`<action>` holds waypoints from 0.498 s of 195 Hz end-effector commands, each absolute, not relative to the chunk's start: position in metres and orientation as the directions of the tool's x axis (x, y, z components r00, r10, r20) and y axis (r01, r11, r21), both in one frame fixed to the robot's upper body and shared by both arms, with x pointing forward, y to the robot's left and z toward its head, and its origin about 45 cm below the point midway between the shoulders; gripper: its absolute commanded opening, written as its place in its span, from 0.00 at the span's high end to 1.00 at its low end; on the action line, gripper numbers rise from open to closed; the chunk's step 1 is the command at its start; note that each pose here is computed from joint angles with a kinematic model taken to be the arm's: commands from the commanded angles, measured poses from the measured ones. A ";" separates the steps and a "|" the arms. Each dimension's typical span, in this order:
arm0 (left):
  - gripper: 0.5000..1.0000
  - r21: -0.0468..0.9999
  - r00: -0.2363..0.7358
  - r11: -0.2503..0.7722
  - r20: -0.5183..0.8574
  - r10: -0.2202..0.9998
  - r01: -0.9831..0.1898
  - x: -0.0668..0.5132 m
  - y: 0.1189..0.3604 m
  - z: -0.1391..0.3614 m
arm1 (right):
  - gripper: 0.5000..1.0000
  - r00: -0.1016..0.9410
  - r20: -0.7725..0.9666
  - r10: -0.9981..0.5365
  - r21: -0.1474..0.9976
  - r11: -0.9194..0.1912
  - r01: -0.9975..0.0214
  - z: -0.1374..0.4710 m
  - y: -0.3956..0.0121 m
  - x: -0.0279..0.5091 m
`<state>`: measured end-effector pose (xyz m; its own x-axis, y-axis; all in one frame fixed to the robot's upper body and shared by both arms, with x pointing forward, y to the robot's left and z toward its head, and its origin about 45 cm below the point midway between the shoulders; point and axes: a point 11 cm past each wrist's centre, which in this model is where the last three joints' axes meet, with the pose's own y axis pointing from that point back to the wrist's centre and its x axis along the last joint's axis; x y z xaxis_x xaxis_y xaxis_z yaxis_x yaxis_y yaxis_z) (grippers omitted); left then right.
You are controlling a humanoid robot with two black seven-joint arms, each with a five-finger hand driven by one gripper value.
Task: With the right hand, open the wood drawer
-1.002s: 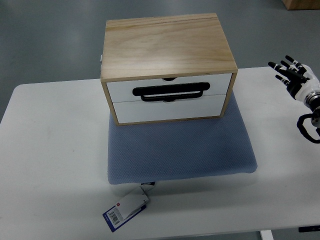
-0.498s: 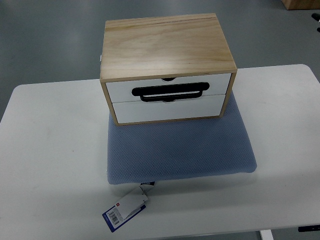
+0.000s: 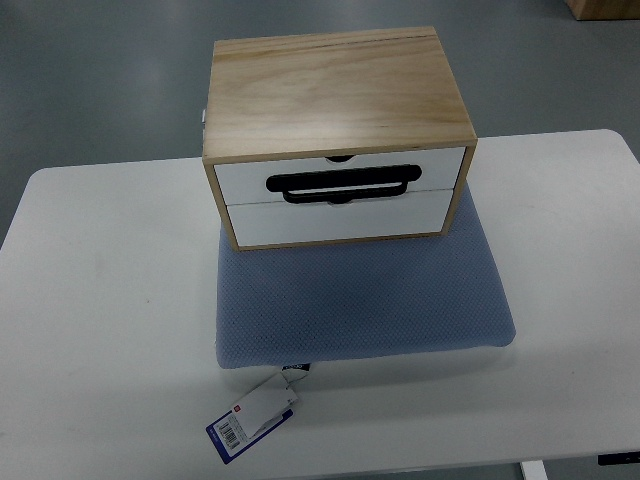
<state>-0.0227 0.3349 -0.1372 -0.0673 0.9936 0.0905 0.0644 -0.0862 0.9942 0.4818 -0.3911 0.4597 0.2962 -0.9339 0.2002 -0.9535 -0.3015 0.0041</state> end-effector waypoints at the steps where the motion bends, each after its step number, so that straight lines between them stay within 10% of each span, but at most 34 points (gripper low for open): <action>1: 0.00 0.994 -0.067 -0.086 0.091 0.994 0.064 -0.023 0.335 -0.137 | 0.14 0.346 0.254 -0.903 -0.010 -0.360 -0.933 0.481 -0.372 0.480; 97: 0.00 0.994 -0.067 -0.086 0.091 0.994 0.064 -0.023 0.335 -0.137 | 0.14 0.647 0.556 -0.522 0.273 -0.620 -0.736 0.485 -0.234 0.452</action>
